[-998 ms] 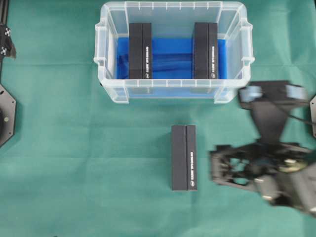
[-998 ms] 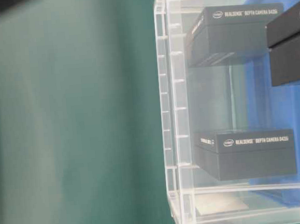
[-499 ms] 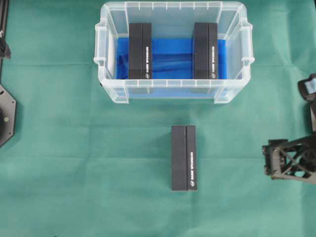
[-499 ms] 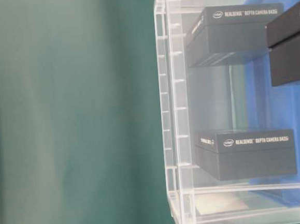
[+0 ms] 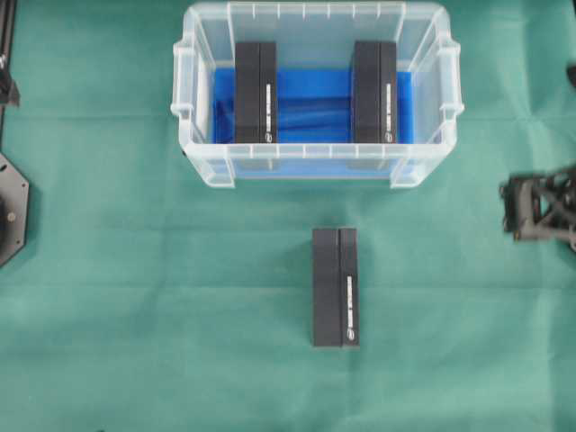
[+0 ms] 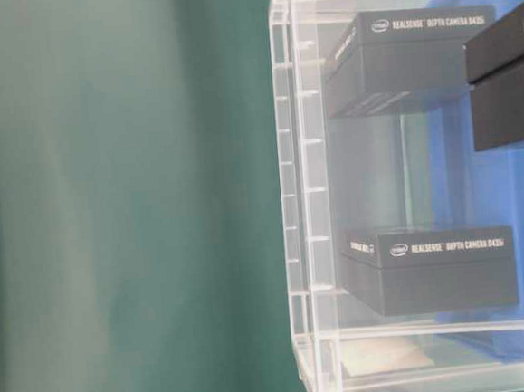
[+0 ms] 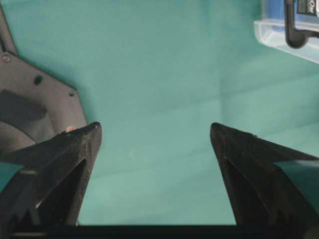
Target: Take out the box from the case.
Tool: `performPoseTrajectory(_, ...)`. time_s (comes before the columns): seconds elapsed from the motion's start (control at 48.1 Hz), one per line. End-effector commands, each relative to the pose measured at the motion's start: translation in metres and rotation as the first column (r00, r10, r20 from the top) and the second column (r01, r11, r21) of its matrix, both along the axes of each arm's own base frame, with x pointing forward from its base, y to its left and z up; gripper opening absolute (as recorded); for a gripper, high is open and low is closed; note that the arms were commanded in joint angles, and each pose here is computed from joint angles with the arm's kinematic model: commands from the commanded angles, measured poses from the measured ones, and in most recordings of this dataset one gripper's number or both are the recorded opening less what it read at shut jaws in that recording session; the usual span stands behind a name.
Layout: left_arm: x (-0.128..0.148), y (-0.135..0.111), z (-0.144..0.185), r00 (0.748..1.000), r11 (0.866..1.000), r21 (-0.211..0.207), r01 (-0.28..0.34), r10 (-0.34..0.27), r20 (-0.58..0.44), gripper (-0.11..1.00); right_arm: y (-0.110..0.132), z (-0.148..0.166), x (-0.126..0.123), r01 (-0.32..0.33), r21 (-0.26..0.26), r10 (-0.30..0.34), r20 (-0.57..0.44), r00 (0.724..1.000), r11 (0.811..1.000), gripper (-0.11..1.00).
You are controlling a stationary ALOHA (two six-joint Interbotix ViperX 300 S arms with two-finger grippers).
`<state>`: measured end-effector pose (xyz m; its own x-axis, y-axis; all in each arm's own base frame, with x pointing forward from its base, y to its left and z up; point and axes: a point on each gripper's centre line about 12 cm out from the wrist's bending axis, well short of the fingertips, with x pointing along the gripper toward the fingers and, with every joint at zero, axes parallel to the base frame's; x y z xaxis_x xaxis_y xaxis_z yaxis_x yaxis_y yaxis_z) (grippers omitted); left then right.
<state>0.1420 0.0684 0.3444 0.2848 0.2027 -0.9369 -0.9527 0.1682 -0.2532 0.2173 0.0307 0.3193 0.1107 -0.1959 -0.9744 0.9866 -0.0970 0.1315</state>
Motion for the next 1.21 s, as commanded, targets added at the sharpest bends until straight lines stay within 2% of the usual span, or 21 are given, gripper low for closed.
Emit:
performPoseTrajectory(0.0,0.002,0.002,0.001,1.000,1.000,0.006,-0.001,0.001,0.000,0.90,-0.021,0.004,-0.003,0.014,-0.006,-0.014,0.023,1.000,1.000,0.94)
performPoseTrajectory(0.353,0.002,0.003,0.001,1.000,1.000,0.006,-0.009,0.009,-0.001,0.90,-0.102,0.002,-0.010,-0.003,-0.053,0.004,0.005,1.000,0.999,0.94)
performPoseTrajectory(0.499,0.001,0.004,0.001,1.000,1.000,0.006,-0.018,0.018,-0.001,0.90,-0.129,-0.001,-0.013,-0.007,-0.067,0.007,-0.002,1.000,0.998,0.94)
performPoseTrajectory(0.686,0.001,0.004,0.001,1.000,1.000,0.006,-0.021,0.021,-0.001,0.90,-0.140,-0.004,-0.014,-0.010,-0.063,0.009,-0.014,1.000,0.998,0.94)
performPoseTrajectory(1.185,-0.002,0.003,0.000,0.999,1.000,-0.005,-0.022,0.022,-0.026,0.90,-0.140,-0.006,-0.013,-0.010,-0.056,0.009,-0.017,1.000,0.998,0.94)
